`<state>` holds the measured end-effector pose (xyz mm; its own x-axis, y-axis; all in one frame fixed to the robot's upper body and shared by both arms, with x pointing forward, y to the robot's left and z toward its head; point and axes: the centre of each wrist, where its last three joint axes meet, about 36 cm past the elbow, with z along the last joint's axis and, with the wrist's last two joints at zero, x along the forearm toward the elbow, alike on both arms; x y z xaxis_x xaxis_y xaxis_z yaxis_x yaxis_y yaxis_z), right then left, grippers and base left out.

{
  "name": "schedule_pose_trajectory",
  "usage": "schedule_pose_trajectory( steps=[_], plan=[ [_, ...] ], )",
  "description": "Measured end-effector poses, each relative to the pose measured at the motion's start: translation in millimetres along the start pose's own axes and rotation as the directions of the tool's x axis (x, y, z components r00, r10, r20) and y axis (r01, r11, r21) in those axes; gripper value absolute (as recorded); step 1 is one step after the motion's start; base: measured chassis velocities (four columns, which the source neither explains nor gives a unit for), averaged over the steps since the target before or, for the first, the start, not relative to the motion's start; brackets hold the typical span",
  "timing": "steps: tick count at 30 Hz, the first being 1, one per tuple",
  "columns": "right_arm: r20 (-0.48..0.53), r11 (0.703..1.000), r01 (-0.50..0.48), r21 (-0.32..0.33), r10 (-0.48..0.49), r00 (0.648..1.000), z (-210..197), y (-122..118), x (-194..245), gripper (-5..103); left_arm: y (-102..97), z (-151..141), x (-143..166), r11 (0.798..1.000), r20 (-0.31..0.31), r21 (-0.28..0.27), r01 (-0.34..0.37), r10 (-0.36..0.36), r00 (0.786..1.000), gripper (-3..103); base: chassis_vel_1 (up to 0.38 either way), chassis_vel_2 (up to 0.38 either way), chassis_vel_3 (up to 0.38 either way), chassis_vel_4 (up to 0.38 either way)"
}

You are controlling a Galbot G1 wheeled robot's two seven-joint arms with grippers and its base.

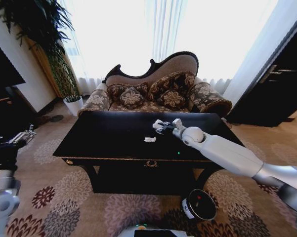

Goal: Move to the front of the table and place the trash on the table into the trash bin.

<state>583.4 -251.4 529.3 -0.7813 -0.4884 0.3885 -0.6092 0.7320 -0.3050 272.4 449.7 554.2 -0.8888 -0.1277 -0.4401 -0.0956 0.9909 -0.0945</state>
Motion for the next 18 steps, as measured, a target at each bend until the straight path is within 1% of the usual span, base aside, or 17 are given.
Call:
schedule_pose_trajectory(
  steps=[2, 8, 12, 14, 17, 18],
  plan=[
    [0.002, 1.000, 0.001, 0.004, -0.001, 1.000, 0, -1, 0, 36, 0.1, 0, 0, 1.000, 0.001, 0.000, 0.000, 0.000, 1.000, 100, 0.000, 0.000, 0.000, 0.000],
    [0.018, 1.000, 0.012, -0.004, -0.012, 1.000, 4, -4, 4, 36, -1.6, 2, 0, 1.000, -0.002, 0.006, 0.000, 0.000, 1.000, 100, 0.000, 0.000, 0.000, 0.000],
    [0.043, 0.999, 0.033, -0.020, -0.032, 0.999, 5, -8, 11, 36, -2.2, 3, 0, 1.000, -0.004, 0.008, 0.000, 0.000, 1.000, 100, 0.000, 0.000, 0.000, 0.000],
    [0.061, 0.998, 0.046, -0.041, -0.043, 0.997, 4, -11, 17, 36, -2.7, 3, 1, 1.000, -0.003, 0.007, -0.002, 0.002, 1.000, 100, 0.000, 0.000, 0.000, 0.000],
    [0.074, 0.997, 0.055, -0.055, -0.051, 0.996, 4, -13, 21, 36, -3.5, 2, 1, 1.000, -0.002, 0.007, -0.004, 0.004, 1.000, 100, 0.000, 0.000, 0.000, 0.000],
    [0.082, 0.996, 0.061, -0.059, -0.056, 0.995, 4, -14, 24, 33, -4.3, 2, 1, 1.000, 0.000, 0.007, -0.006, 0.006, 1.000, 100, 0.000, 0.000, 0.000, 0.000]
  ],
)
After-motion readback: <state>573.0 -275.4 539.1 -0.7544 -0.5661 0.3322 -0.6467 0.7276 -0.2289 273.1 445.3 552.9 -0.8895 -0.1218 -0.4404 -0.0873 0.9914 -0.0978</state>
